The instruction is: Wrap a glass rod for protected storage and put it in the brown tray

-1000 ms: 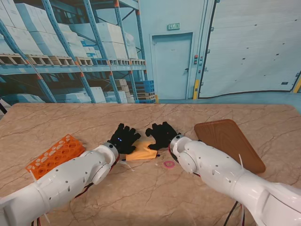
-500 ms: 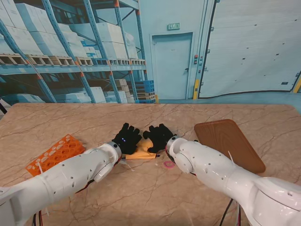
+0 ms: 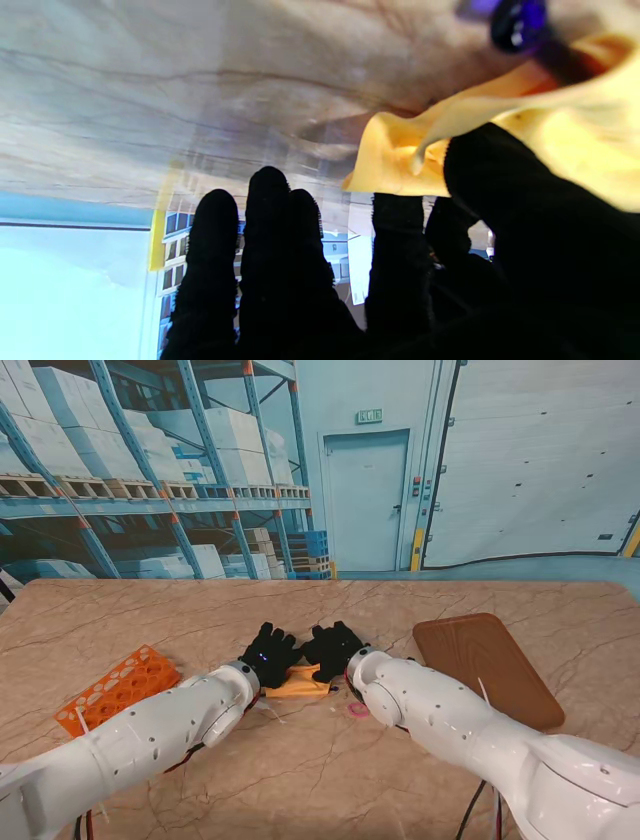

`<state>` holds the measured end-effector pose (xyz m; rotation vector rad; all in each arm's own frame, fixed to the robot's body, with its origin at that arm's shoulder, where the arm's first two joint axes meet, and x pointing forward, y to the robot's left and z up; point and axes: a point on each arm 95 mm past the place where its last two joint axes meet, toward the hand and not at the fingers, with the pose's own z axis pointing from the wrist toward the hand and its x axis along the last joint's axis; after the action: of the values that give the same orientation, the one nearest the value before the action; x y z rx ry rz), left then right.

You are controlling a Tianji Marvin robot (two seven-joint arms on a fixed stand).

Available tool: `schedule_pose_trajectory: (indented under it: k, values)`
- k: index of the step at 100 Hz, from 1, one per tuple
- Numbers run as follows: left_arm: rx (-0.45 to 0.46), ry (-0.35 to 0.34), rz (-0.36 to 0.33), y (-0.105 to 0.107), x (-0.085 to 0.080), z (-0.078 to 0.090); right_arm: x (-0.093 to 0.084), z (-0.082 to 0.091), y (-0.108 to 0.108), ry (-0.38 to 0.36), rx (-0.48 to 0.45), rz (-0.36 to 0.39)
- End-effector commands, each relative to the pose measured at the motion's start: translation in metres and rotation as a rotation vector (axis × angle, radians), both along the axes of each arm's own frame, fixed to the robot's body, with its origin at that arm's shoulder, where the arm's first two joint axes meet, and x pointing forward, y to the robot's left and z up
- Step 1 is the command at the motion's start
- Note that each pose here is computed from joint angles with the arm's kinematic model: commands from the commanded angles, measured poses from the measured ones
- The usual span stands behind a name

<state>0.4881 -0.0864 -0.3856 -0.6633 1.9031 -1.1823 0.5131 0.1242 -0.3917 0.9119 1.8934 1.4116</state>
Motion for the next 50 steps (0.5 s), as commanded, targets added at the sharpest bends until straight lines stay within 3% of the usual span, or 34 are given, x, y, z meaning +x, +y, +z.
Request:
schedule_pose_trajectory:
  k: [1, 26, 50]
  values:
    - [-0.007, 0.021, 0.001, 0.0, -0.01, -0.01, -0.009, -0.012, -0.006, 0.022, -0.01, -0.002]
    - [-0.115, -0.006, 0.03, -0.001, -0.012, 0.001, -0.011, 0.0, -0.01, 0.005, 0.065, -0.014]
    - [-0.148, -0.029, 0.023, 0.0, -0.012, 0.009, -0.013, 0.005, -0.012, 0.006, 0.099, -0.012]
